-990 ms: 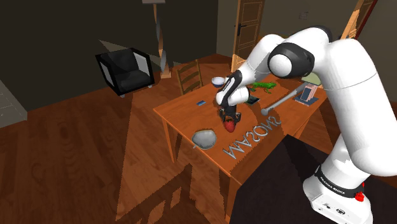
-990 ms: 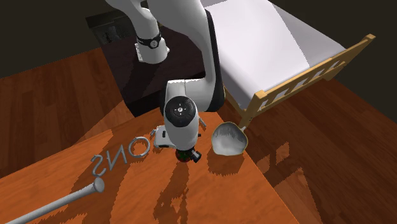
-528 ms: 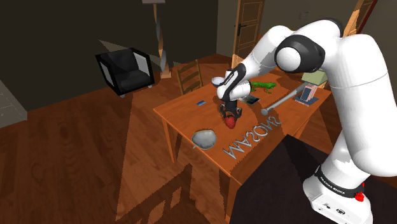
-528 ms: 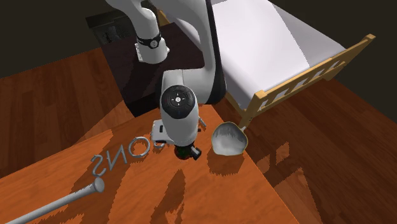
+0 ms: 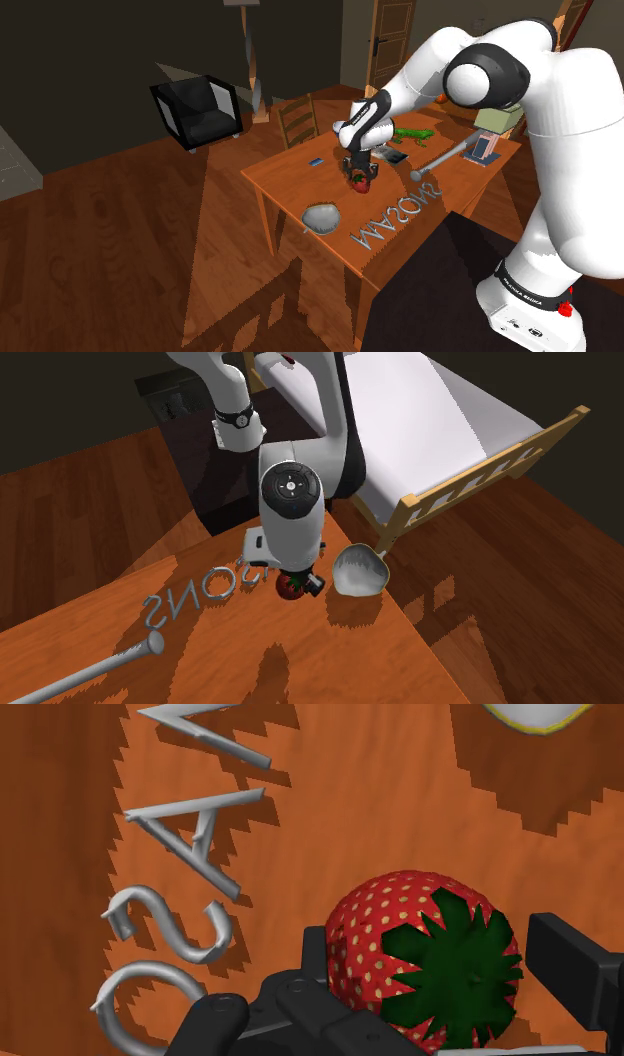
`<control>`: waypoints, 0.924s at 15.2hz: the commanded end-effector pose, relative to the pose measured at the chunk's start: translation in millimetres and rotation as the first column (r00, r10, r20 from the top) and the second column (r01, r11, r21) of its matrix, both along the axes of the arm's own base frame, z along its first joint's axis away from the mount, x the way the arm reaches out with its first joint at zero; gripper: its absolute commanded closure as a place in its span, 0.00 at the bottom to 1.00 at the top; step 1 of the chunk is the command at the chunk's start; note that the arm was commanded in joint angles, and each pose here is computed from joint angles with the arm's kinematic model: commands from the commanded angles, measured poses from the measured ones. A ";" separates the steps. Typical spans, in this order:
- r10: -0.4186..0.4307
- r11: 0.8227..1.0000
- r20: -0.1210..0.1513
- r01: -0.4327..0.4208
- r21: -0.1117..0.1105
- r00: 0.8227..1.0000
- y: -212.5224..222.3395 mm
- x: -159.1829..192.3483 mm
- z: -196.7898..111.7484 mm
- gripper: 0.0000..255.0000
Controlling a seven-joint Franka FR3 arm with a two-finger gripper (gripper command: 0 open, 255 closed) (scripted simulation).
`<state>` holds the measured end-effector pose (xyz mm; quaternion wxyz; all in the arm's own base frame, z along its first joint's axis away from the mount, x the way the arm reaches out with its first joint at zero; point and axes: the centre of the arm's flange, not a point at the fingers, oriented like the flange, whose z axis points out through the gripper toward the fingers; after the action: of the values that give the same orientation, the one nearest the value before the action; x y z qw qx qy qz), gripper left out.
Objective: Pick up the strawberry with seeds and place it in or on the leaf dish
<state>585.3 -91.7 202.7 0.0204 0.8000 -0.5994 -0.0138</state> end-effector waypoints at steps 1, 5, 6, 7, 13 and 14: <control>0.000 1.000 0.000 0.000 0.000 1.000 22.0 2.9 1.0 1.00; 0.000 1.000 0.000 0.000 0.000 1.000 74.1 11.1 3.6 1.00; 0.000 1.000 0.000 0.000 0.000 1.000 87.2 13.1 4.2 1.00; 0.000 1.000 0.000 0.000 0.000 1.000 100.2 15.1 4.9 1.00; 0.000 1.000 0.000 0.000 0.000 1.000 178.4 27.4 8.8 1.00; 0.000 1.000 0.000 0.000 0.000 1.000 191.4 29.4 9.5 1.00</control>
<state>612.8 85.3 210.1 0.0204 0.8004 -0.5990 -0.0140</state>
